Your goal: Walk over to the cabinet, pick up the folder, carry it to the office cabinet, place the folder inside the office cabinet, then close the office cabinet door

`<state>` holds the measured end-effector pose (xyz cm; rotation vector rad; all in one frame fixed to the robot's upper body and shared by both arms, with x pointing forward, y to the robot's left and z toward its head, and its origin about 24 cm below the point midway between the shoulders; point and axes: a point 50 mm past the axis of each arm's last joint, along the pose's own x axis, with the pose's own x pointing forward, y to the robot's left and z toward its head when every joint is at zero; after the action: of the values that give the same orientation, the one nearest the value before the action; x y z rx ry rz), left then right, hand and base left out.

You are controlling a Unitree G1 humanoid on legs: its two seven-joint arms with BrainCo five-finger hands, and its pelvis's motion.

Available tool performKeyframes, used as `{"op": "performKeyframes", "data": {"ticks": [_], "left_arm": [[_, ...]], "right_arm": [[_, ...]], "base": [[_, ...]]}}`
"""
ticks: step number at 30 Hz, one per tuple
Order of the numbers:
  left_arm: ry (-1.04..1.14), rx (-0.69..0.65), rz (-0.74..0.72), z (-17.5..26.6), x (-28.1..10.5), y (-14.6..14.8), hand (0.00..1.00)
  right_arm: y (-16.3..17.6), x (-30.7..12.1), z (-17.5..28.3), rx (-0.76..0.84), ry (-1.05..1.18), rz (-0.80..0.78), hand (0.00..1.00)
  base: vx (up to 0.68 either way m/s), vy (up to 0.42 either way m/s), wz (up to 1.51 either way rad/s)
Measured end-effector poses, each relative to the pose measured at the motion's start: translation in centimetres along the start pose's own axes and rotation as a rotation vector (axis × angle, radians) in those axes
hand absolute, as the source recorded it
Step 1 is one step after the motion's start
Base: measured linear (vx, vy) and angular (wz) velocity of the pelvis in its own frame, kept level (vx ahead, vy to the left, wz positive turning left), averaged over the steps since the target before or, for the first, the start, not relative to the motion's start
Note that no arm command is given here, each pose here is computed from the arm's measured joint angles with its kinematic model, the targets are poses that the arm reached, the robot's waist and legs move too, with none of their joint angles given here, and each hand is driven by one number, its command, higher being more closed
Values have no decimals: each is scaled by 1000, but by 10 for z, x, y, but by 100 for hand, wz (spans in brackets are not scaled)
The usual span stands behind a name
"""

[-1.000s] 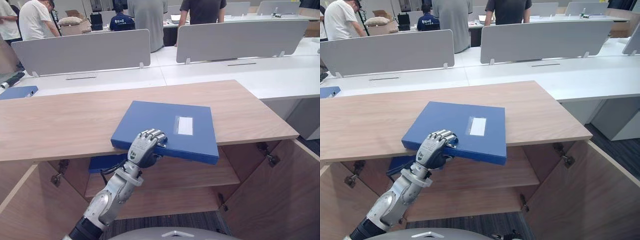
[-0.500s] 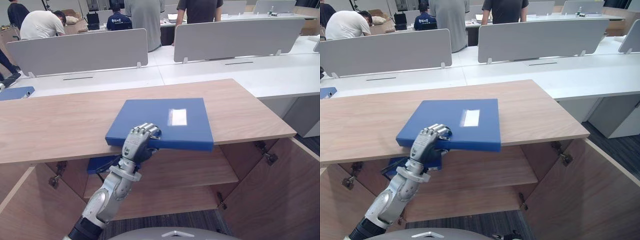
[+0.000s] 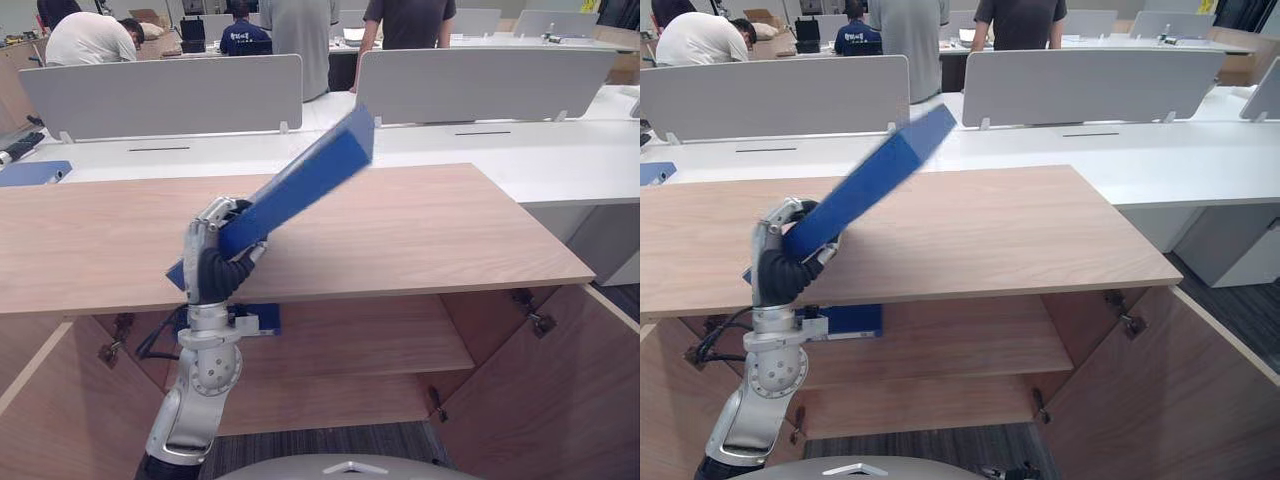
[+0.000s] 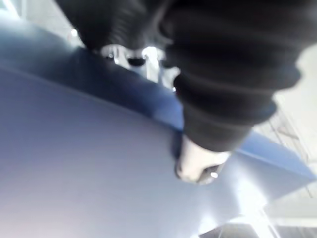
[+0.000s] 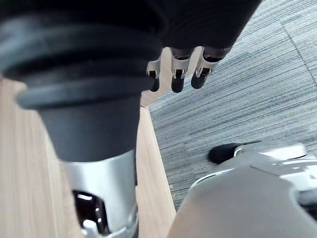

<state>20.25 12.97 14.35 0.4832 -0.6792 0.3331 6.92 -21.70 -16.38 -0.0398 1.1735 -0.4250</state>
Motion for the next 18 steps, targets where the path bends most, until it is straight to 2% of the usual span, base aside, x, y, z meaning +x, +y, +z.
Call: {"op": "performKeyframes", "data": {"ticks": [4,11,18], "left_arm": [[-14,-74,88,12,5,8,100],[-55,-266,230,33,9,24,100],[0,-484,228,38,0,25,100]], "right_arm": [[7,-3,17,10,-105,21,0],[28,-23,68,132,-383,68,0],[23,-51,99,243,-599,75,0]], "base": [[-30,7,-12],[-14,1,-1],[-37,12,-10]]}}
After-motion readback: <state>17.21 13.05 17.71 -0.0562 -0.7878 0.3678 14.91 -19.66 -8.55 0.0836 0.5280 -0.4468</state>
